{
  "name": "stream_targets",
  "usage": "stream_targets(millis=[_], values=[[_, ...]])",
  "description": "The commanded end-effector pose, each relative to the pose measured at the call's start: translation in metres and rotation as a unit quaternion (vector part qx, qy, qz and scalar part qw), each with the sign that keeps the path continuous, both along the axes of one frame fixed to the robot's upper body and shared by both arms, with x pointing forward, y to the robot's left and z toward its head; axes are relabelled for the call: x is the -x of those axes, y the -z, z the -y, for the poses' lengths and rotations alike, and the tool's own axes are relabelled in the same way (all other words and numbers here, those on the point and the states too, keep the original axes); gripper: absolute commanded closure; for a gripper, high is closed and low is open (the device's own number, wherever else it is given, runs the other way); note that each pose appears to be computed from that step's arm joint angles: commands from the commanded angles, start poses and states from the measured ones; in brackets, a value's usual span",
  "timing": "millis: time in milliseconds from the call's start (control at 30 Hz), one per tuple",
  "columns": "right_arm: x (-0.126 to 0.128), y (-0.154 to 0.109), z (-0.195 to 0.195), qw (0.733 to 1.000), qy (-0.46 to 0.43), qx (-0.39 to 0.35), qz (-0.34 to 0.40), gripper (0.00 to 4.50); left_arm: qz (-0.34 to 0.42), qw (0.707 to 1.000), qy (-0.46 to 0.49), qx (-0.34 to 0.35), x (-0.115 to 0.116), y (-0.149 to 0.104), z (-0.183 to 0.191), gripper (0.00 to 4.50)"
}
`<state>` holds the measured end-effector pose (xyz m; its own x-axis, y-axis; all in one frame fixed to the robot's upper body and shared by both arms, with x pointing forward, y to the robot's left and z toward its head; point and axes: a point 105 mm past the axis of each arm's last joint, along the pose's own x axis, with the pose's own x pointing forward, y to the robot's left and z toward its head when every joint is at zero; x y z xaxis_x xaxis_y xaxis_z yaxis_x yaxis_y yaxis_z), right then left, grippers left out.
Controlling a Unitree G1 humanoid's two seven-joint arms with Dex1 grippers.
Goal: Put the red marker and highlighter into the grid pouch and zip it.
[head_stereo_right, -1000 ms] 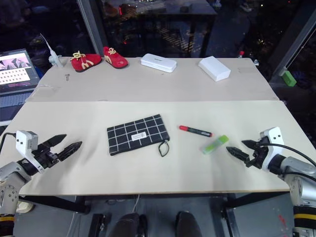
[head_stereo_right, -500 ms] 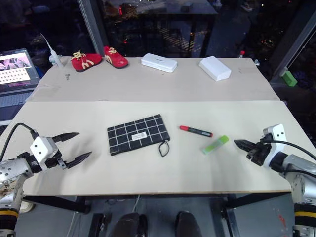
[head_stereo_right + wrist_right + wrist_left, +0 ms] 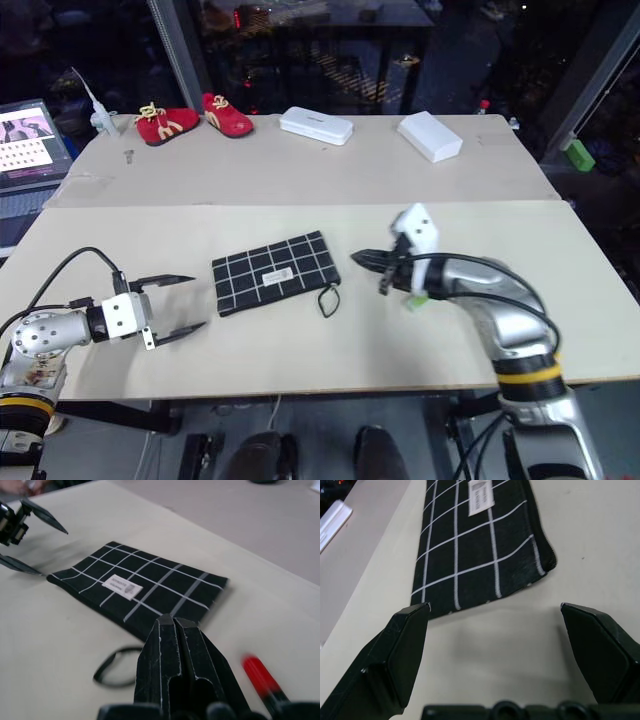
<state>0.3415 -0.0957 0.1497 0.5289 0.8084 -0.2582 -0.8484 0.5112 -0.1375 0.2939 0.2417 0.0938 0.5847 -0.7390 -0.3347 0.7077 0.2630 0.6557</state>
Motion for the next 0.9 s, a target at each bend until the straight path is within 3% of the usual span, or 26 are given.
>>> stream_targets(millis=[33,133,333,533,900], values=[[-0.017,0.003,-0.019,0.999,0.010,0.038,0.024,4.45,0.023,1.000,0.016,-0.001,-0.003,-0.007,0.010,0.00],[-0.020,0.029,-0.031,0.993,-0.016,0.112,0.021,4.45,0.017,1.000,0.014,0.004,-0.003,-0.008,0.012,0.00],[-0.038,0.032,-0.043,0.990,-0.005,0.137,0.031,4.45,0.017,1.000,0.007,0.018,-0.003,-0.013,0.016,0.00],[-0.038,0.054,-0.047,0.969,-0.046,0.236,0.056,4.45,0.015,1.000,0.007,0.020,-0.005,-0.014,0.019,0.00],[-0.037,0.049,-0.044,0.959,-0.072,0.259,0.084,4.45,0.040,0.999,0.020,-0.005,-0.019,0.000,0.024,0.00]])
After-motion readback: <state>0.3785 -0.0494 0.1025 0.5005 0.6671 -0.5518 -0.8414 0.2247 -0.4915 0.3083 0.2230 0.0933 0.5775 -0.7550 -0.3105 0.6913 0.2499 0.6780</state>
